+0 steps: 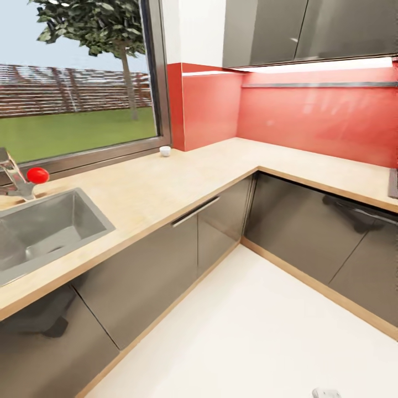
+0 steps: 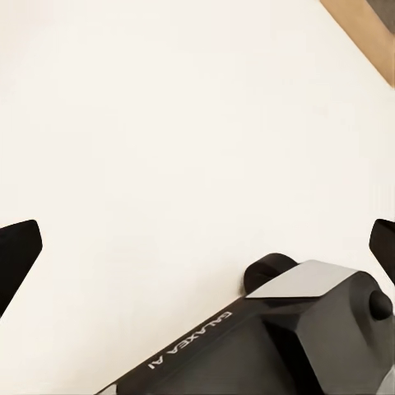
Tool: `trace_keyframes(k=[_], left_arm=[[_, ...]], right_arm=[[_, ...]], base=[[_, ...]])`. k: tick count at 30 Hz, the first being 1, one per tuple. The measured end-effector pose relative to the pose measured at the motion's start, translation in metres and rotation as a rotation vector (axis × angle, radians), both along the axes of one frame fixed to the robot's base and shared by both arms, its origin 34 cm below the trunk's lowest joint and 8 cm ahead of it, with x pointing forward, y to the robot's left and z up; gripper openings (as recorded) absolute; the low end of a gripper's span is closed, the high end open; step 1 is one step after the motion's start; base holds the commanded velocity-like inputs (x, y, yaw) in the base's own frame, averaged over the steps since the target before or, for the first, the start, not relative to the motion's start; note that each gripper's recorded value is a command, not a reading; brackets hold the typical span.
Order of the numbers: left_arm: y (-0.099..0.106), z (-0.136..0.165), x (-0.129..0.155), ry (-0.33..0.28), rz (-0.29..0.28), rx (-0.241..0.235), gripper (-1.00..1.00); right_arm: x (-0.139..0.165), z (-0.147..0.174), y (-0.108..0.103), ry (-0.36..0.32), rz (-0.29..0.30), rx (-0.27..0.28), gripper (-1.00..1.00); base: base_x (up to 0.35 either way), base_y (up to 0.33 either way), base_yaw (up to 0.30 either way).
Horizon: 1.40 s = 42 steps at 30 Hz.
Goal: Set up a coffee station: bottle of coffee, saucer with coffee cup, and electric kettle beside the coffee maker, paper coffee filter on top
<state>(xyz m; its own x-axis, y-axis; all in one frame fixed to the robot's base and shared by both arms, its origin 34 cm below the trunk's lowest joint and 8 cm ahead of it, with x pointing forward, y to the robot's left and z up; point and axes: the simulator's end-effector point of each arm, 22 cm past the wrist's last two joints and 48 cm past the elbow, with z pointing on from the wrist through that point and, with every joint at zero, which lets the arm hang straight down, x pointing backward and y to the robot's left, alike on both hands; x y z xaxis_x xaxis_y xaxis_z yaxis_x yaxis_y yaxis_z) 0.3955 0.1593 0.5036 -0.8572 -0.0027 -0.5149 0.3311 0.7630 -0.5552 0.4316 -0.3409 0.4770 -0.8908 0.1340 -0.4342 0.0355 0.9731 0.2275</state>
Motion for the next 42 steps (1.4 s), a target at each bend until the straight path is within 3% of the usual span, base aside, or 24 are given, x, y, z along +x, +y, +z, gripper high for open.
trace_keyframes(k=[24,31,42], left_arm=[[0.0000,-0.0001,-0.0001,0.001,0.000,0.000,1.00],[-0.0001,0.0004,0.0001,-0.001,0.000,0.000,1.00],[-0.0001,0.0021,0.0025,-0.008,0.000,0.000,1.00]], right_arm=[[-0.0072,-0.0034,-0.0034,0.016,-0.004,-0.006,1.00],[-0.0065,-0.0030,-0.0031,0.014,-0.004,-0.006,1.00],[-0.0045,-0.0015,-0.0028,0.007,-0.003,-0.007,1.00]], base=[[0.173,-0.305,0.004],[0.149,-0.256,0.190],[0.020,-0.036,0.257]])
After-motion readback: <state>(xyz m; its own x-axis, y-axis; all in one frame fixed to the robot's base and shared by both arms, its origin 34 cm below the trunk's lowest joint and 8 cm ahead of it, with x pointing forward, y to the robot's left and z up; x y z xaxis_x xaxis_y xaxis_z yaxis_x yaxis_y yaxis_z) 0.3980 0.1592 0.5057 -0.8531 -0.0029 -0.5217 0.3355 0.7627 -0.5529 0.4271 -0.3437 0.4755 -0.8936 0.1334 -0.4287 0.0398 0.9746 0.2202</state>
